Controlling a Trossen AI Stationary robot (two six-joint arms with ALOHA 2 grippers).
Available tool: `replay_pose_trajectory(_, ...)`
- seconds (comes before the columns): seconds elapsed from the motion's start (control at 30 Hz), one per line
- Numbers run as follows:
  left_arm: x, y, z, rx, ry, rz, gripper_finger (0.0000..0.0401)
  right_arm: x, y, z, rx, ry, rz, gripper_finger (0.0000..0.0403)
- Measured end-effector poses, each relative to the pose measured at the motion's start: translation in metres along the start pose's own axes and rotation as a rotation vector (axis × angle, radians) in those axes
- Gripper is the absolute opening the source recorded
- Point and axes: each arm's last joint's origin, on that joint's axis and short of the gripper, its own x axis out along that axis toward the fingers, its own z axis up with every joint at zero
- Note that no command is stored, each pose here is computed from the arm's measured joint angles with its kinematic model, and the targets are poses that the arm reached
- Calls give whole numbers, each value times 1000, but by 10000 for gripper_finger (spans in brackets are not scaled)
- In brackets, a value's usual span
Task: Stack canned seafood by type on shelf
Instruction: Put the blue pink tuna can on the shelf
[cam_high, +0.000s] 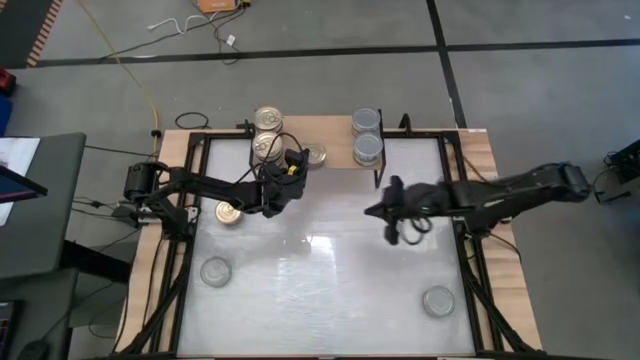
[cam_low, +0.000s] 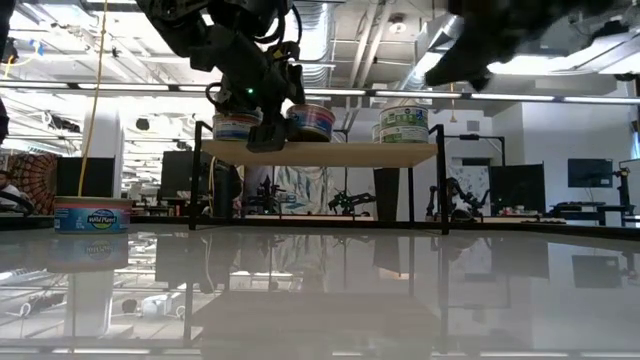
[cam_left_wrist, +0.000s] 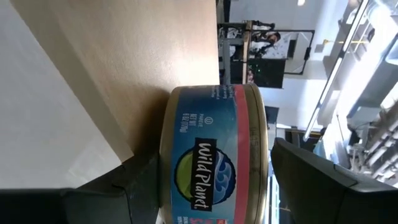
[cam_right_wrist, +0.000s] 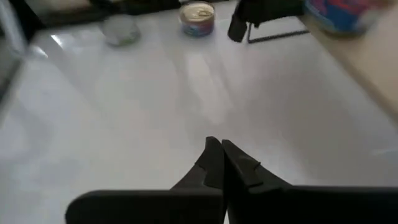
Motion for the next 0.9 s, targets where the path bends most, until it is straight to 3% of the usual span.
replay_pose_trajectory(0.23,0,0,0,-6,0,0,269,50,-6,41,-275,51,-79,17)
replay_pose_trajectory(0.5,3,0,-1,-30,97,43,268,89,-40,67,-635,122,-169,17)
replay_pose_trajectory(0.6,6,0,0,-41,126,56,268,95,-55,67,-742,135,-109,17)
replay_pose_trajectory(0.7,9,-1,1,-33,131,59,268,96,-66,68,-778,124,-71,17)
replay_pose_trajectory(0.9,11,-2,3,-26,135,62,268,96,-78,84,-764,-40,-98,17)
